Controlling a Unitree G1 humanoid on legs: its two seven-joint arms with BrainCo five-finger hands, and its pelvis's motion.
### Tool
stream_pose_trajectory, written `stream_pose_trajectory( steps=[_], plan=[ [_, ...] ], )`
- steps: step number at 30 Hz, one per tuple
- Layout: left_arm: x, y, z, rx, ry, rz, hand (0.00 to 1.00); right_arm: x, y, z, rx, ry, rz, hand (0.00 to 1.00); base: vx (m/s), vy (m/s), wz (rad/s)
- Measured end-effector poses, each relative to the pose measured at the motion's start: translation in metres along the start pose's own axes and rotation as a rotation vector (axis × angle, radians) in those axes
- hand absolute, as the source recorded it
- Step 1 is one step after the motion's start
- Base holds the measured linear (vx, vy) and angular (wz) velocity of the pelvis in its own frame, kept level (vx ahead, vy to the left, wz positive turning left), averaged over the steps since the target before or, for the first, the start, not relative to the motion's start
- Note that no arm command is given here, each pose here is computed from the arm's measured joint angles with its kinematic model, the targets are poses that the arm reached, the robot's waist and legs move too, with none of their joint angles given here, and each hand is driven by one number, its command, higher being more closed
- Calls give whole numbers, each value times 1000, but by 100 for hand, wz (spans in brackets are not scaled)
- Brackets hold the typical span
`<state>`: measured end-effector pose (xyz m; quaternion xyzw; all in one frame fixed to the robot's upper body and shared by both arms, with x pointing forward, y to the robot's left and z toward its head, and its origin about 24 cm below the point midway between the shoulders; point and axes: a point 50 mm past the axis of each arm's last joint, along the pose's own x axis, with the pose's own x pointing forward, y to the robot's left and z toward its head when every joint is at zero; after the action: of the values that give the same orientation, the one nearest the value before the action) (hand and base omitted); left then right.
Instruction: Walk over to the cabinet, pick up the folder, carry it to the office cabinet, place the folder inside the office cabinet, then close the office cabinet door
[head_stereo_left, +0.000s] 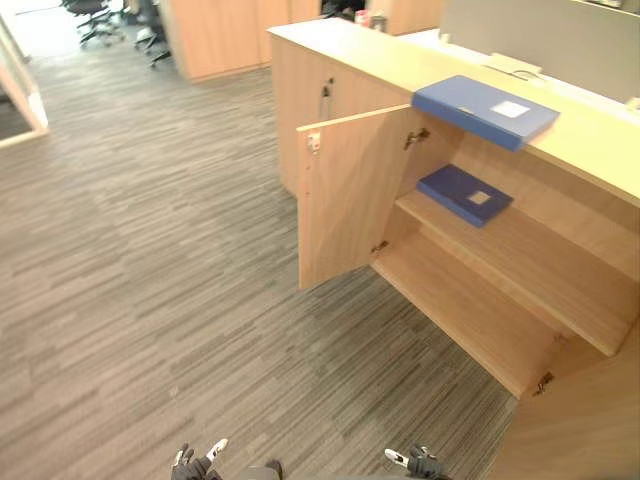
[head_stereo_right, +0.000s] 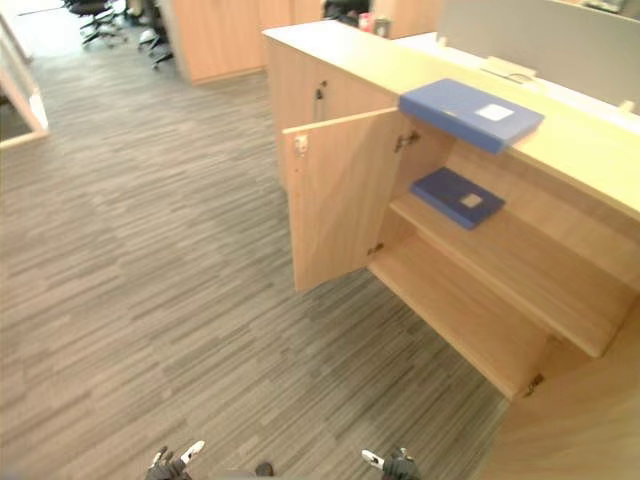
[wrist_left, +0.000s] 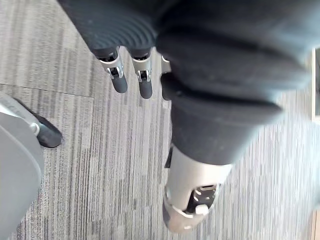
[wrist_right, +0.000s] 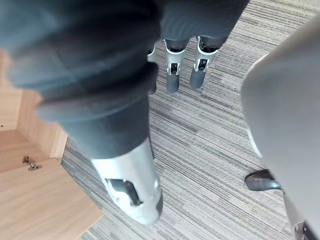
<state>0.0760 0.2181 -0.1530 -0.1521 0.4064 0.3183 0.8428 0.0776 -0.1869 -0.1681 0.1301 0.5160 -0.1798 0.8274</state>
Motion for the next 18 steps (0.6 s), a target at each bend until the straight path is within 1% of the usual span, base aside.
stream_pose_trajectory(
  steps=[1, 5, 8, 12, 14, 17, 18],
  plan=[
    [0, -3, 1, 21, -3, -15, 0, 0, -5, 1, 19, -6, -15, 0, 94, 295, -48],
    [1, 5, 1, 56, 9, 7, 0, -1, -8, 3, 41, -24, -32, 0, 49, 188, -61],
    [3, 4, 2, 81, 10, 0, 0, 1, -7, 12, 23, -46, -23, 0, -26, 25, -76],
    [5, -2, 5, 93, 9, -16, 0, 3, -2, 19, -40, -62, 3, 0, -36, -170, -47],
    [6, -5, 6, 110, 10, -29, 0, 2, -2, 17, -37, -59, 3, 0, 58, -276, -11],
    [3, -10, 1, 76, 22, -31, 0, 2, -9, 19, -27, -74, -18, 0, 148, -199, -2],
    [3, -9, -1, 66, 29, -28, 0, 0, -15, 13, -4, -58, -36, 0, 254, -295, 20]
  ],
)
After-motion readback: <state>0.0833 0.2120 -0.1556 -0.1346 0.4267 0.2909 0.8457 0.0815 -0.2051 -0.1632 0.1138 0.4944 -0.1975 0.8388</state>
